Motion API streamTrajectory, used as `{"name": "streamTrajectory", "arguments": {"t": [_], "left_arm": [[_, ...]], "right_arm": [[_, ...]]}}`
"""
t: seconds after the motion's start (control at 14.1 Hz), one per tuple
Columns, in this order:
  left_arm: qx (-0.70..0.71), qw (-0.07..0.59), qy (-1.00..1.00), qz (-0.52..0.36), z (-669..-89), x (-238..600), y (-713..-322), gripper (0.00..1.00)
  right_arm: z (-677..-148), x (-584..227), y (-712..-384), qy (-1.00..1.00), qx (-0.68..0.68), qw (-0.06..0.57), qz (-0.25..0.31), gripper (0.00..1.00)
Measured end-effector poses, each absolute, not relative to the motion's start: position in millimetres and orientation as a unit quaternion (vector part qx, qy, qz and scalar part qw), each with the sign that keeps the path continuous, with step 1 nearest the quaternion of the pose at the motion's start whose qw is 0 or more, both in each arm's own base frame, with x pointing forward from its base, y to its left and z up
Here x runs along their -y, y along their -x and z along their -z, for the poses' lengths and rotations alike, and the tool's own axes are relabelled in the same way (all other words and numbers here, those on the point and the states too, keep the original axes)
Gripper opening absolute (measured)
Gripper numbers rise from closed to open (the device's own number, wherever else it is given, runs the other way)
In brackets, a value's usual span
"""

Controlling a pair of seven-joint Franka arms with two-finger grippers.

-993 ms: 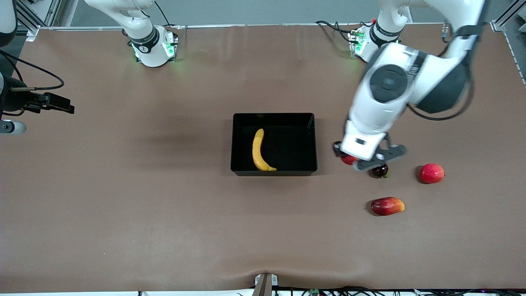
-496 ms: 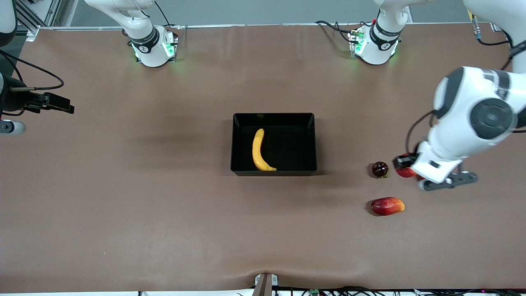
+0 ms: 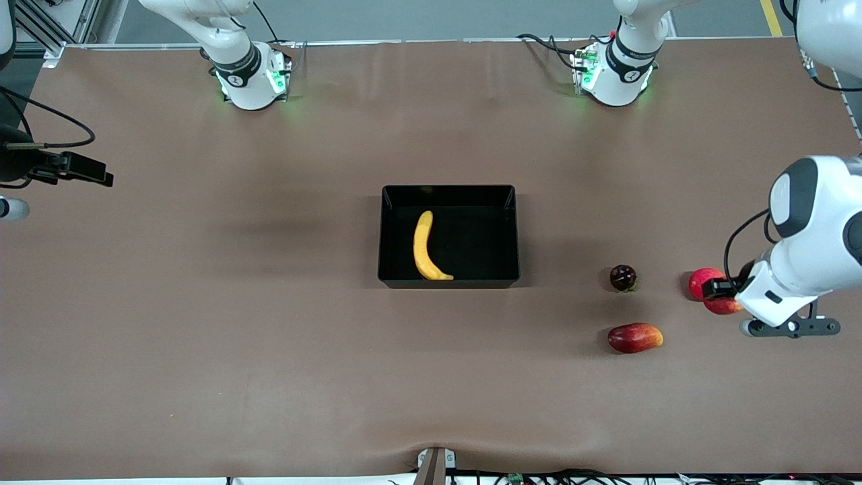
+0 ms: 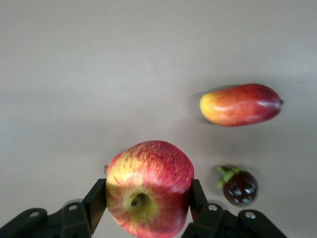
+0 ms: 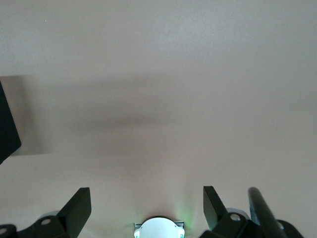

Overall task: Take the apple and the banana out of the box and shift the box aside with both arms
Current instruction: 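Lift the apple out of the tray and carry it beside the mangosteen, then lower the apple onto the table and open the left gripper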

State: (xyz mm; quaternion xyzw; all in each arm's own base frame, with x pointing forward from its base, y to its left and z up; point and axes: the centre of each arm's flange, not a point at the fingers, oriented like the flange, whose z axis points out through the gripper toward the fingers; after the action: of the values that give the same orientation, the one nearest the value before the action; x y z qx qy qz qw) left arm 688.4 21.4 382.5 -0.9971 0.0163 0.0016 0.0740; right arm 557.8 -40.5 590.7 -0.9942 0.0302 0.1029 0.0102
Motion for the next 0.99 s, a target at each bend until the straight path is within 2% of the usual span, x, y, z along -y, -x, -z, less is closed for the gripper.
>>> {"name": "streamTrajectory", "arguments": {"t": [0.57,0.99], "left_arm": [[-0.095,0.089,0.991,0.029,-268.6,-33.7,-714.7,0.71],[-0.116,0.095,0.988,0.028,-236.8,-41.3,-721.4,0.71]], "right_arm": [[-597.1,39.9,-558.3,0.995,-0.030,0.010,-0.094,1.00],[-610.4,45.1,-553.8,0.995,-0.034,0.010,-0.095,1.00]]}}
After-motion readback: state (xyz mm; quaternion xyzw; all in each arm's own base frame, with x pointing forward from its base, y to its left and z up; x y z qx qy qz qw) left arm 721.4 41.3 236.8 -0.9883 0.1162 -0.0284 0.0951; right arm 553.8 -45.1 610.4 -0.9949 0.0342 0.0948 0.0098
